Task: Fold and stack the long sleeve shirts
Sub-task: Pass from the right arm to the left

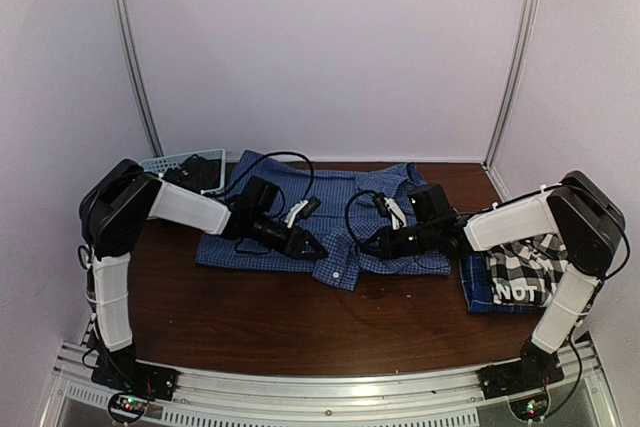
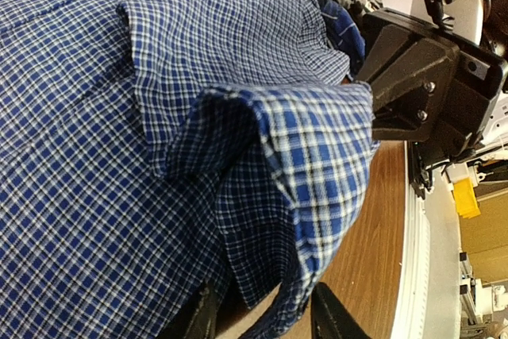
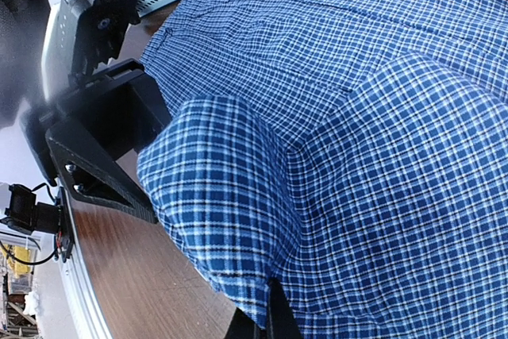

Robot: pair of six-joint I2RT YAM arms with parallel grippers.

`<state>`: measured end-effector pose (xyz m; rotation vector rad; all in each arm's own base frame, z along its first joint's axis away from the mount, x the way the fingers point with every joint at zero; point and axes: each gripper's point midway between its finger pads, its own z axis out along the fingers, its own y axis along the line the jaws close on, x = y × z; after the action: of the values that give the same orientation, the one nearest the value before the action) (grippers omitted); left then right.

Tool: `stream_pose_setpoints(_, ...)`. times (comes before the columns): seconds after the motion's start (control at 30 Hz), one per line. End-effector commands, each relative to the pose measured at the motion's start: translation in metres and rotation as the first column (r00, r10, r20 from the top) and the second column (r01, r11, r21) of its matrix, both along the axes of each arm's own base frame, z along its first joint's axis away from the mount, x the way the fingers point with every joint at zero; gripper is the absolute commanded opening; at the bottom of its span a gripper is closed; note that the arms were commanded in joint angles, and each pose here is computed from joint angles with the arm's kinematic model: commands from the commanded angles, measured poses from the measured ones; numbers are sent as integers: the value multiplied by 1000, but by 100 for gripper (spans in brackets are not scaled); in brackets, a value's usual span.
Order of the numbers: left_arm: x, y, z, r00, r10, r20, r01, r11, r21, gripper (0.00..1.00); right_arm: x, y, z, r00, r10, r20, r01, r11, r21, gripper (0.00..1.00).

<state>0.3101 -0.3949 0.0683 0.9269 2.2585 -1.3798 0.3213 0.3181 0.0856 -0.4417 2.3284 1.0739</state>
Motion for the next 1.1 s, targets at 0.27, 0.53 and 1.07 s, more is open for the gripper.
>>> stream_pose_setpoints(0.27,-26,-18,14,995,-76,57,82,991,-103,38,12,3,22,1000,-20,21,18,997,71,0)
stream_pose_setpoints(0.53,-33,-19,18,995,-89,38,93,989,-113,0,13,0,23,999,-28,23,26,997,72,0)
stream_pose_setpoints(1.07,16,-46,175,991,-132,-26,122,964,-237,0,24,-74,77,972,-188,144,194,981,-27,57)
